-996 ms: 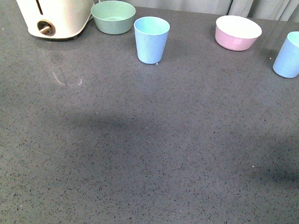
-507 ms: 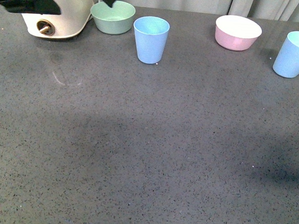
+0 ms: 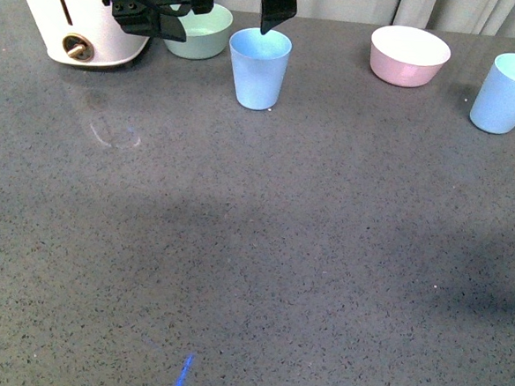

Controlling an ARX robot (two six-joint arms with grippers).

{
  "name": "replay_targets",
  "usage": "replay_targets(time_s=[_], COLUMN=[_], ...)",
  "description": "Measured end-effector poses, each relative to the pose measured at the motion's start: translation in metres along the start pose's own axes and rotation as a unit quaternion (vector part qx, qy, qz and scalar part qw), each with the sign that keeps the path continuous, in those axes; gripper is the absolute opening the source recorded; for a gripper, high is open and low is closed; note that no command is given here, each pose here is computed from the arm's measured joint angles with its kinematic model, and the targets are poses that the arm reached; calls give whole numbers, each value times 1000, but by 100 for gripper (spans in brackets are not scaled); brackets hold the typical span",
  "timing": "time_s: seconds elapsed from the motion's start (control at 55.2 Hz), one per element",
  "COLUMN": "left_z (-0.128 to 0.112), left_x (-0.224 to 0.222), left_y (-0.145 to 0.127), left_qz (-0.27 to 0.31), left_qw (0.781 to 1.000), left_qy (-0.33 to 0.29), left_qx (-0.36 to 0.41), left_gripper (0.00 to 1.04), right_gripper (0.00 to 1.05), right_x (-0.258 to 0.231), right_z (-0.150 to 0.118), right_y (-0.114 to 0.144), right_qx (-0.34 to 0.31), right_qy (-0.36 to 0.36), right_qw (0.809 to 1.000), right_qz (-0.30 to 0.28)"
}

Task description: Stack blue cups with both arms

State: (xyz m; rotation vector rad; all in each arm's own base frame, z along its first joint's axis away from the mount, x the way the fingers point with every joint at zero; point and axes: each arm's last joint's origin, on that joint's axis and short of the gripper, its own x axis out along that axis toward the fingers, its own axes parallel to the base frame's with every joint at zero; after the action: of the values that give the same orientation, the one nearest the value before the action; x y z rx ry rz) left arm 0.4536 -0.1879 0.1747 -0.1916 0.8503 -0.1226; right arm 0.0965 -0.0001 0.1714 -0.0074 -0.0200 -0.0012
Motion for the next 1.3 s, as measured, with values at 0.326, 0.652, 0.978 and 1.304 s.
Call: replay_targets(time_s=[0.326, 0.652, 0.978, 1.304], left_z=[15, 17, 10, -21], left_x=[30, 53, 59, -6], left_y=[-6, -1, -16, -63], left_qz=[25, 54, 47, 24], left_qw=[999, 997, 997, 999], left_qy=[23, 52, 57, 33], left_qx=[-1, -1, -2, 30], left_gripper=[96, 77, 14, 2], right_gripper=[96, 96, 96, 96], right_x=[0, 0, 0, 0], right_z=[0, 0, 0, 0], right_y=[0, 0, 0, 0], right_qx=[0, 0, 0, 0], right_qy=[0, 0, 0, 0], right_qw=[1000, 1000, 1000, 1000], right_qz=[0, 0, 0, 0])
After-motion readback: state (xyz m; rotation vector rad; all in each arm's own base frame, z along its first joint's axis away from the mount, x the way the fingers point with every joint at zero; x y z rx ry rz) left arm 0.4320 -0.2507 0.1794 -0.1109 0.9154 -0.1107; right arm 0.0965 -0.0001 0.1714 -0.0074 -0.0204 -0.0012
